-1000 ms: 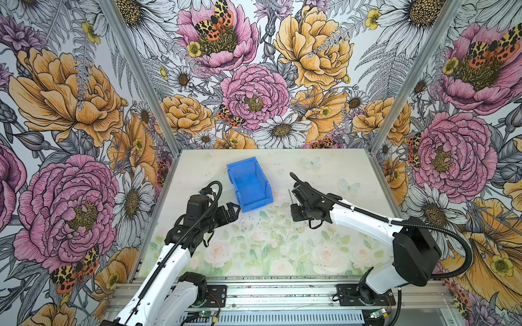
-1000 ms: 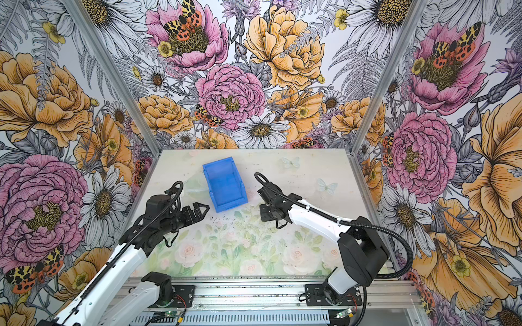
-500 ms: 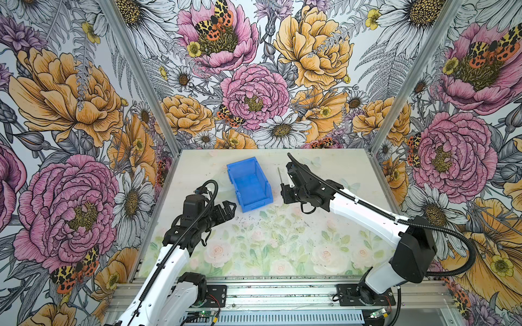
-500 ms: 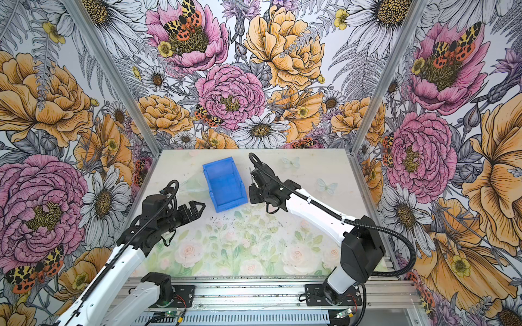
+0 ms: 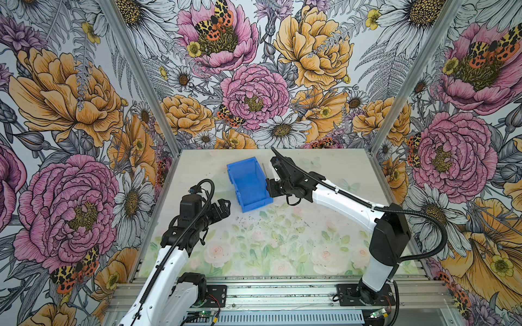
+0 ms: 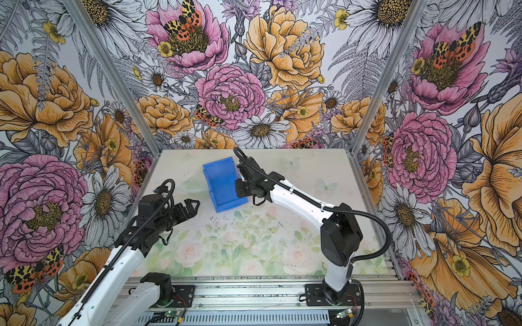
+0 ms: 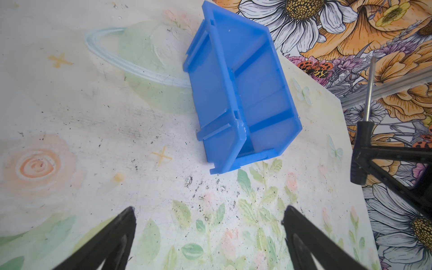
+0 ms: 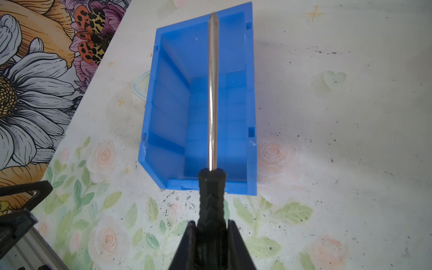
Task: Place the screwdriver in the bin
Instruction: 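Lift the screwdriver with the right gripper and carry it over the blue bin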
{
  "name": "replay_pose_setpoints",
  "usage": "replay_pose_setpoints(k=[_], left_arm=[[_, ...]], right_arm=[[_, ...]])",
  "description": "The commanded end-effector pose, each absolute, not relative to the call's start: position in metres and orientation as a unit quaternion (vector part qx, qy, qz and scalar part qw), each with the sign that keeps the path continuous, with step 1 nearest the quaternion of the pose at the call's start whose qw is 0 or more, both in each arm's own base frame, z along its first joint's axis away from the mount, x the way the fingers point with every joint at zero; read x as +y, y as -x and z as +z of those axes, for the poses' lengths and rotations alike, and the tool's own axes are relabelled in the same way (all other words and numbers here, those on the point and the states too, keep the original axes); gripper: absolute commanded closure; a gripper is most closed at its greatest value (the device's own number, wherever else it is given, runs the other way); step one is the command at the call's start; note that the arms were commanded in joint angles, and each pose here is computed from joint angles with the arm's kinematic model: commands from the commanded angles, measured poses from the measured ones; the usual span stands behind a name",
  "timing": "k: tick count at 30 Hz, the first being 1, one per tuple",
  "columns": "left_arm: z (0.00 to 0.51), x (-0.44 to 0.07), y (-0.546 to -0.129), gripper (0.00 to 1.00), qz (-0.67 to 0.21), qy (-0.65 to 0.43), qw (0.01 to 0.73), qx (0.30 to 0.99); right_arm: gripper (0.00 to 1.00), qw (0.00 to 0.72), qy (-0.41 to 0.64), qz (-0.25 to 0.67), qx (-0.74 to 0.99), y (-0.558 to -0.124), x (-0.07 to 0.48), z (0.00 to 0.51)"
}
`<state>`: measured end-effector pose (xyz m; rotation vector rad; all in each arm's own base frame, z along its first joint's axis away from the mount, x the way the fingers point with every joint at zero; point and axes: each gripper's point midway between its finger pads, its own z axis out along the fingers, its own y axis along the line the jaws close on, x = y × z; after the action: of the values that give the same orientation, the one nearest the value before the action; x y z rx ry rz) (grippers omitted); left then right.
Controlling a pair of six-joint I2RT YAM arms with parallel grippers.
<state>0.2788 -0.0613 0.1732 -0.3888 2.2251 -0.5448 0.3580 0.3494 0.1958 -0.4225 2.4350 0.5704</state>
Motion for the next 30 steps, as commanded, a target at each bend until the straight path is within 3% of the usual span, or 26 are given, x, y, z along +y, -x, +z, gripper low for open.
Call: replay_pose_setpoints(k=[1, 16, 30], left_arm=[[0.173, -0.054, -0.286, 0.01, -0.199, 0.155, 0.415, 0.874], [0.169, -0.052, -0.288, 0.01, -0.195, 0.158, 0.417, 0.874], [0.163, -0.050, -0.287, 0.01, -0.188, 0.156, 0.417, 0.875]], right_arm=[[1.00, 0.306, 0.178, 0.234, 0.905, -0.364, 0.372, 0.206], [1.00, 0.277, 0.196, 0.257, 0.905, -0.402, 0.434, 0.161], [1.00, 0.244, 0.181, 0.246, 0.921, -0.417, 0.443, 0.106]])
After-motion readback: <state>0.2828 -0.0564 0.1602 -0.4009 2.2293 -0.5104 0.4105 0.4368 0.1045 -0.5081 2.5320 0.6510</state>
